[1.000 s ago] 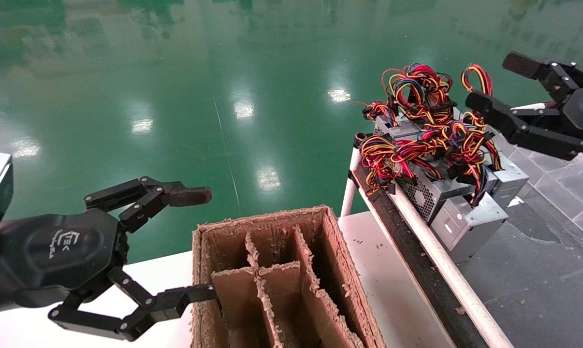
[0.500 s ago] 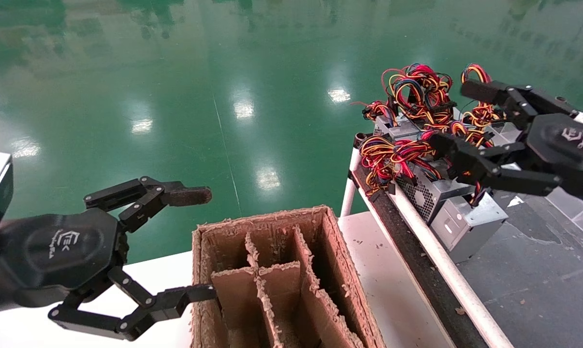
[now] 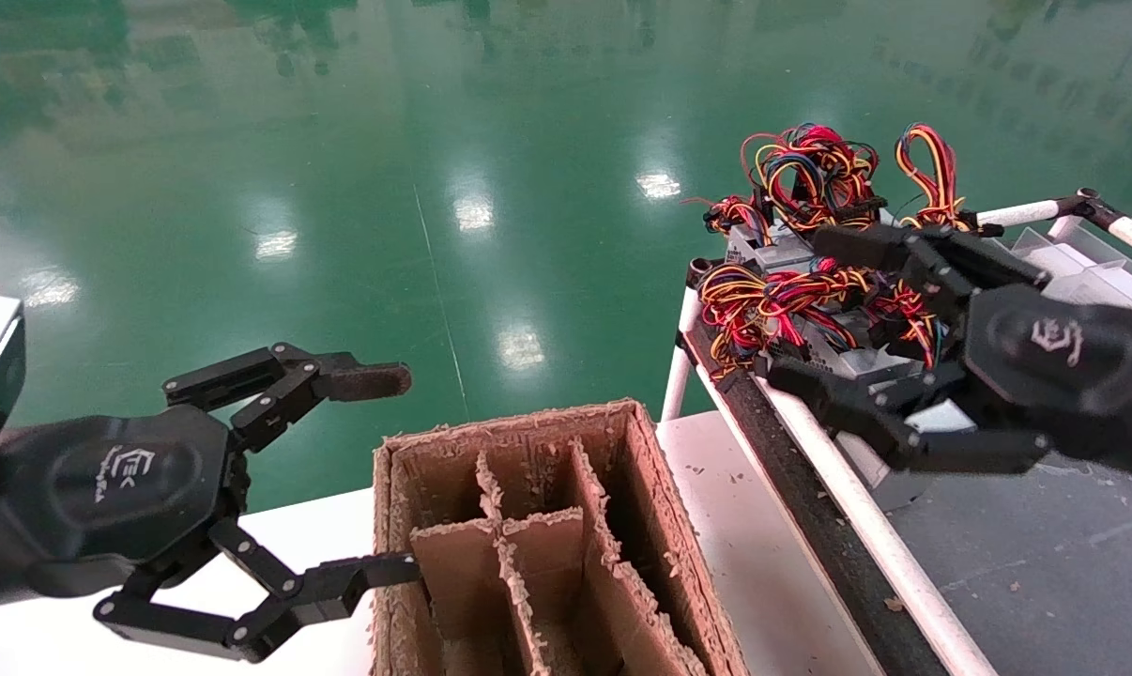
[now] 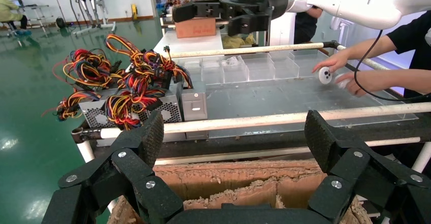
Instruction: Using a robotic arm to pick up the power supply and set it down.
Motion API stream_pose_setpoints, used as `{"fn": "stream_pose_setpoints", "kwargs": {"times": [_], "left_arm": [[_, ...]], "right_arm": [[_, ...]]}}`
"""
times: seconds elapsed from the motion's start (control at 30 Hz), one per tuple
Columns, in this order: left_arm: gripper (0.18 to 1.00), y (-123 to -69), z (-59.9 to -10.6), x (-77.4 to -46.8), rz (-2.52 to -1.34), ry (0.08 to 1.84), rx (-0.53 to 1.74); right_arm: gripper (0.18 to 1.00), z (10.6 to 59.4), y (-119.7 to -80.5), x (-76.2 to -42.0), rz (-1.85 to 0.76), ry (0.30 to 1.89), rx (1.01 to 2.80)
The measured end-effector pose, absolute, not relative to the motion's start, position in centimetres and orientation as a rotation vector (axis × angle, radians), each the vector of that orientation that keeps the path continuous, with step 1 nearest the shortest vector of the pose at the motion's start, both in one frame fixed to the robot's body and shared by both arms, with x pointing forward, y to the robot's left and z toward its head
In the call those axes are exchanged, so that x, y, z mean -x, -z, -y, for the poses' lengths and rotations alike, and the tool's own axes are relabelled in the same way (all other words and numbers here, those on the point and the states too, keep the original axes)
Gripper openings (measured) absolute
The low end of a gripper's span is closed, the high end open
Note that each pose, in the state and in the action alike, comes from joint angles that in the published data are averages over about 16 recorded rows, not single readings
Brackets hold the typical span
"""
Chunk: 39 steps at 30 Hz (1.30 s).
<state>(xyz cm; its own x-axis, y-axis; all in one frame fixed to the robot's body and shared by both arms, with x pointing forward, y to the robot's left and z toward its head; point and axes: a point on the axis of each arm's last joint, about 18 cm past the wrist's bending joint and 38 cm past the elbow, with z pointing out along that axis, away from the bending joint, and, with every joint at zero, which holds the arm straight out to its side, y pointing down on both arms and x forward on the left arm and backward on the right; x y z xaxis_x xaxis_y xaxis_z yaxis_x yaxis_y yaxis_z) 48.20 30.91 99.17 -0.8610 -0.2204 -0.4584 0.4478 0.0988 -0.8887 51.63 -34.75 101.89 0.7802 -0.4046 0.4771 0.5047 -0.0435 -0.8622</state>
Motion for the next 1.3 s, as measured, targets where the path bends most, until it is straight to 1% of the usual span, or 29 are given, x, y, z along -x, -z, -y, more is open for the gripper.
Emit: {"fn": "stream_pose_setpoints", "kwargs": {"times": [0.77,1.3], "left_arm": [[1.001,-99.2,-30.9,-48.2,-1.898,1.813,-0.222],[1.001,-99.2,-30.9,-48.2,-1.898,1.814,-0.221]], "right_arm": [[1.001,30.4,-99.4,-47.8,0.224,0.563,1.586],[1.001,30.1,-99.1,-47.4,0.236,0.548,1.603]]}}
